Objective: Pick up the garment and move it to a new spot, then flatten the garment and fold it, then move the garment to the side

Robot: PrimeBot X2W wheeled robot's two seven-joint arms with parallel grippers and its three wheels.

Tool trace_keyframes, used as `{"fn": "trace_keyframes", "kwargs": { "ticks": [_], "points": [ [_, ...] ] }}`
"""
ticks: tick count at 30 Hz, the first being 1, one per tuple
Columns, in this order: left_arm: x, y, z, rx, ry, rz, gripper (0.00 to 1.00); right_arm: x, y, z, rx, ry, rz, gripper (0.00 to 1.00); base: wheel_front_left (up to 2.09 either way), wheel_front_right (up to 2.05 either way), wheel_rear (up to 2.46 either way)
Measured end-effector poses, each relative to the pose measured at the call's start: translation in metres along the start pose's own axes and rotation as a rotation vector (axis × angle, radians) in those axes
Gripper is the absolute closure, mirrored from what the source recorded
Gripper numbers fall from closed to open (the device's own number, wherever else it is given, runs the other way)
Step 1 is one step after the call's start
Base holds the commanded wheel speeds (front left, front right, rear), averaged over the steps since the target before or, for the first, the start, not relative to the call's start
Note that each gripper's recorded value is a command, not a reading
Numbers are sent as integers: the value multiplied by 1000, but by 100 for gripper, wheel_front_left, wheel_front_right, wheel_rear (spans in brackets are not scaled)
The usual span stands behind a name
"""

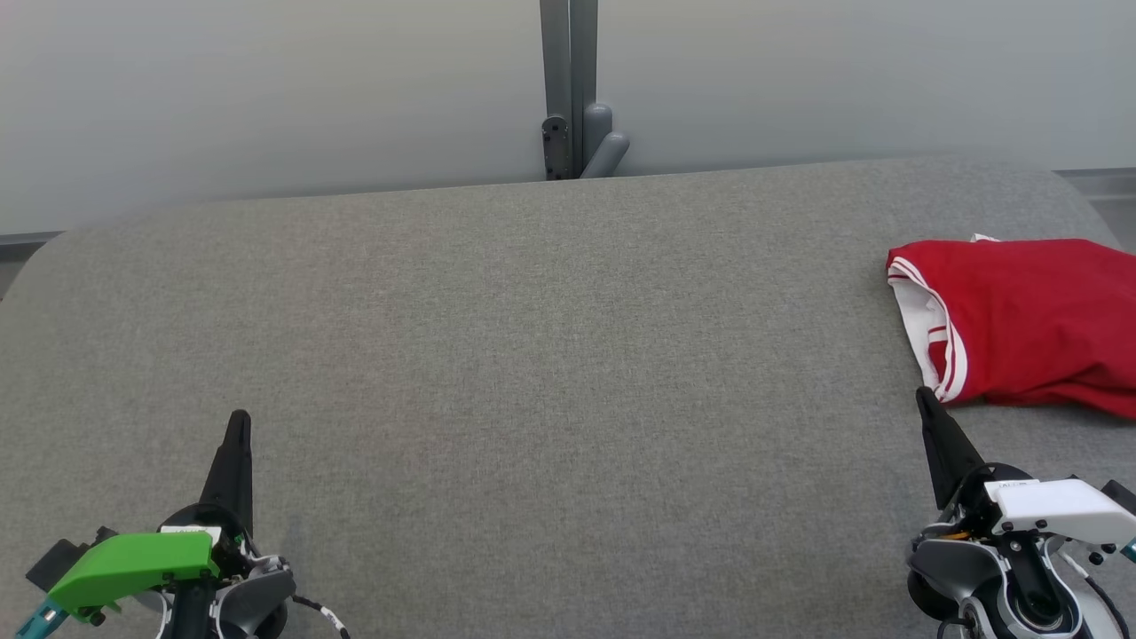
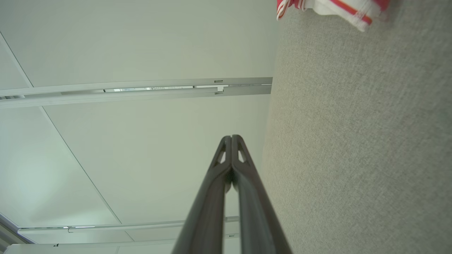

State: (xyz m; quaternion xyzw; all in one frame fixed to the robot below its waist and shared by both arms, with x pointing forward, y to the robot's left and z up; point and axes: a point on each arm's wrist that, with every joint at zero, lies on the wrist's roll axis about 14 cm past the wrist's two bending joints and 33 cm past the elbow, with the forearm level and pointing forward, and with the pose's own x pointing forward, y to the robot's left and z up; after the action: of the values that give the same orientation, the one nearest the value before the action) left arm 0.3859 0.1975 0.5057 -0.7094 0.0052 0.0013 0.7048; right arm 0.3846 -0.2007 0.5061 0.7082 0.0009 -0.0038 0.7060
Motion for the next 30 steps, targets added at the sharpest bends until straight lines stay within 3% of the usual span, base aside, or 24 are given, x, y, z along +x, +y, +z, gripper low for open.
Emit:
{"fn": "trace_keyframes", "kwargs": {
  "ticks": [30],
  "points": [
    [0,0,0,0,0,0,100,0,0,0,0,0,0,100,0,0,0]
  ]
}}
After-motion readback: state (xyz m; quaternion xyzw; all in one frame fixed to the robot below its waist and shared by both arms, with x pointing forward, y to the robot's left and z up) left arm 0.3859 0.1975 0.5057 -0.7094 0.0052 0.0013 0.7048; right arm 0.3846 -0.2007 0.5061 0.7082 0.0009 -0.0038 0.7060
